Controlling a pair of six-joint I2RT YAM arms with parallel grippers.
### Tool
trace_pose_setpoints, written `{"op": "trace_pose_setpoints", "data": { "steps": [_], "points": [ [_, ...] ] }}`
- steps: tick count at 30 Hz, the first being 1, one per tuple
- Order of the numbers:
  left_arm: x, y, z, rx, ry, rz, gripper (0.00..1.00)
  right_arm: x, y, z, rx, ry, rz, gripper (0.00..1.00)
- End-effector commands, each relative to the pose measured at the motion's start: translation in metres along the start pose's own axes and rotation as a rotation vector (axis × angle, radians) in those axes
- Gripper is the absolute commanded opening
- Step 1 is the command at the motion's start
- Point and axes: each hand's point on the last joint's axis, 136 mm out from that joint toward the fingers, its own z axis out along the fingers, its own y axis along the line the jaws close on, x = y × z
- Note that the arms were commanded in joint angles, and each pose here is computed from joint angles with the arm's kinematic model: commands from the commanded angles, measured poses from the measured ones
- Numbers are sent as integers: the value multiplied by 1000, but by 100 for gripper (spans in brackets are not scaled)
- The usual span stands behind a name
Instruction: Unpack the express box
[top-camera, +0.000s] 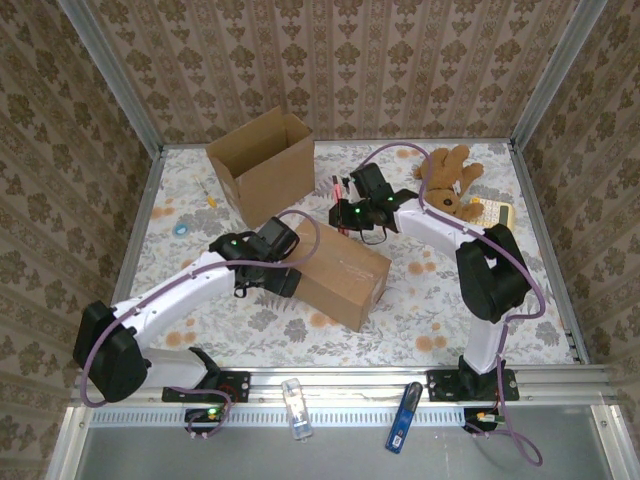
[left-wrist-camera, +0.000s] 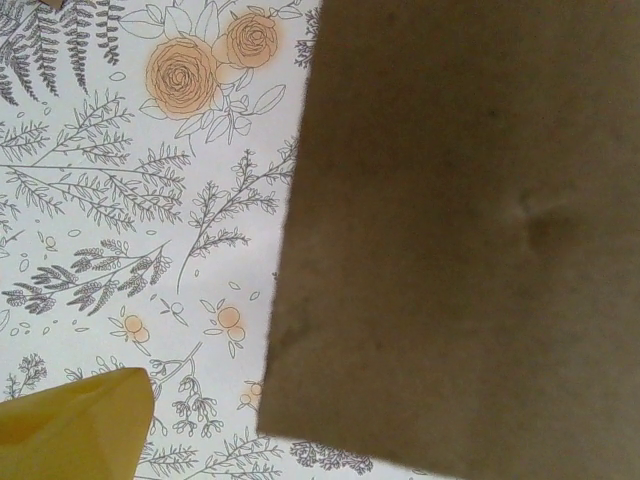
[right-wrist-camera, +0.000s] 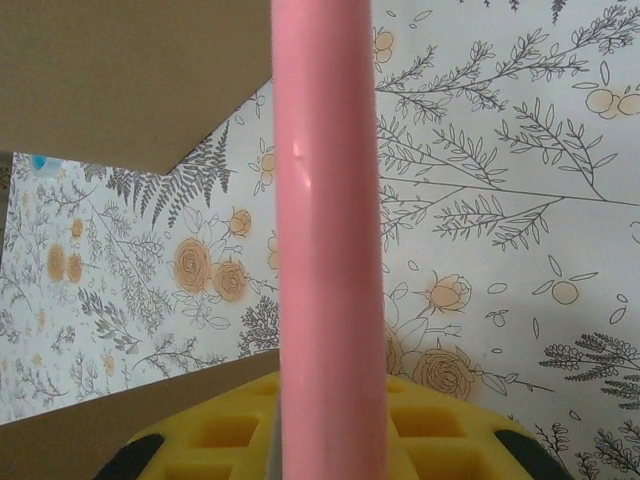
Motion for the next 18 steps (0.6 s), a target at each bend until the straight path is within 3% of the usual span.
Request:
{"op": "trace_pose_setpoints", "data": {
  "steps": [1,9,14,18],
  "points": [
    [-16,-1,-6,8,-89,-69,95,-2,29,-4,-40,7,-38,0],
    [-17,-1,-34,62,-139,-60,100,-43,5,-42,133,-122,-72,0],
    [-11,0,-56,95,-157,-53,100,-59,-15,-105,250,-235,-66,0],
    [-7,5,-74,107,-171,-52,100,-38,-42,-157,377,-275,-44,0]
  ]
}}
